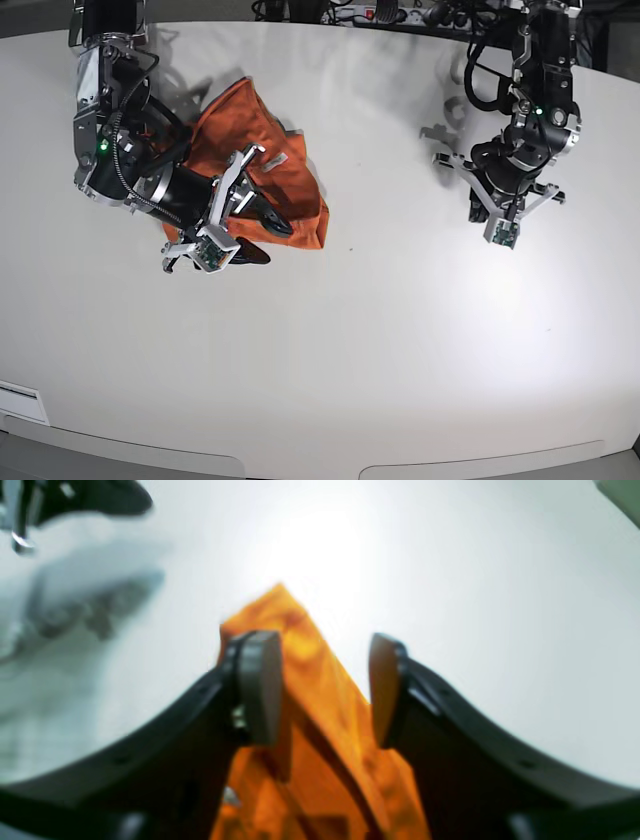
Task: Fold the T-shirt properly
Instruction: 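Grasp the folded bundle's edge with the left gripper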
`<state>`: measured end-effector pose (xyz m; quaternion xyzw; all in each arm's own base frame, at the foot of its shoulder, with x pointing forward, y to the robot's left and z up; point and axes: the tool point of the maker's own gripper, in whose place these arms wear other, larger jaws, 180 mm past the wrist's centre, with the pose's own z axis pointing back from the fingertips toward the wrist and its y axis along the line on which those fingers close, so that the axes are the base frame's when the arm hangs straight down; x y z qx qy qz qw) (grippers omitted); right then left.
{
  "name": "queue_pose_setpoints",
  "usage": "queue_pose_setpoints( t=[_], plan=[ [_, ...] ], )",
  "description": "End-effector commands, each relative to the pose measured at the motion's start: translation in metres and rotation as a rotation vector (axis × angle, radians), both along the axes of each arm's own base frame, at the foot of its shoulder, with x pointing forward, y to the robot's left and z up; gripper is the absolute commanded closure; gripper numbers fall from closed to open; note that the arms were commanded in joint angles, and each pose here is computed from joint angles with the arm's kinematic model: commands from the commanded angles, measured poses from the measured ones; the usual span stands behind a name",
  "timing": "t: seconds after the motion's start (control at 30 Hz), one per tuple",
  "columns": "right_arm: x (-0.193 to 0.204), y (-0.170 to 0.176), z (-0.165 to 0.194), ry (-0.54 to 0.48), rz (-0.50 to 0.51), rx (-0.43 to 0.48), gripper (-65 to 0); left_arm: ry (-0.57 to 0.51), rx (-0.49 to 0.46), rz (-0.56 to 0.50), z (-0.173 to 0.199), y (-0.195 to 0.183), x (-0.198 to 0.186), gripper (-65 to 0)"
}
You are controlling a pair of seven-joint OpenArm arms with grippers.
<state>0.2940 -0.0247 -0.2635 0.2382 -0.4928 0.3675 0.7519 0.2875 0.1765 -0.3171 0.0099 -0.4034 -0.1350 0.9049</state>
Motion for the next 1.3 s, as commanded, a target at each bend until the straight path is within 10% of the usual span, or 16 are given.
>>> queue_pose_setpoints(
  t=[0.0,0.3,0.43,0.63,0.97,1.27],
  plan=[
    [0.001,0.0,0.001,-0.004,0.006,0.009,-26.5,-0.037,-0.01,-0.007,0.011,-0.002,0.005,0.0],
    [-0.007,0.019,-0.02,0.06,0.059,0.017,-18.5,-0.034,-0.048,-0.017,0.011,-0.008,0.004,0.0],
    [-0.005,0.029,-0.011,0.037,0.06,0.062,0.0,-0.029,-0.066,-0.022,0.011,-0.011,0.004,0.0],
    [0.027,0.038,-0.022,-0.023,0.006,0.069,0.0,-0.02,-0.114,-0.054,0.011,-0.021,0.002,0.0],
    [0.062,0.017,0.02,-0.026,-0.02,0.099,0.0,0.01,-0.466,-0.659,0.043,-0.124,-0.055,0.0],
    [0.073,-0.062,0.014,-0.018,-0.168,0.002,0.0,0.034,-0.697,-0.905,0.067,-0.175,-0.099,0.0]
  ],
)
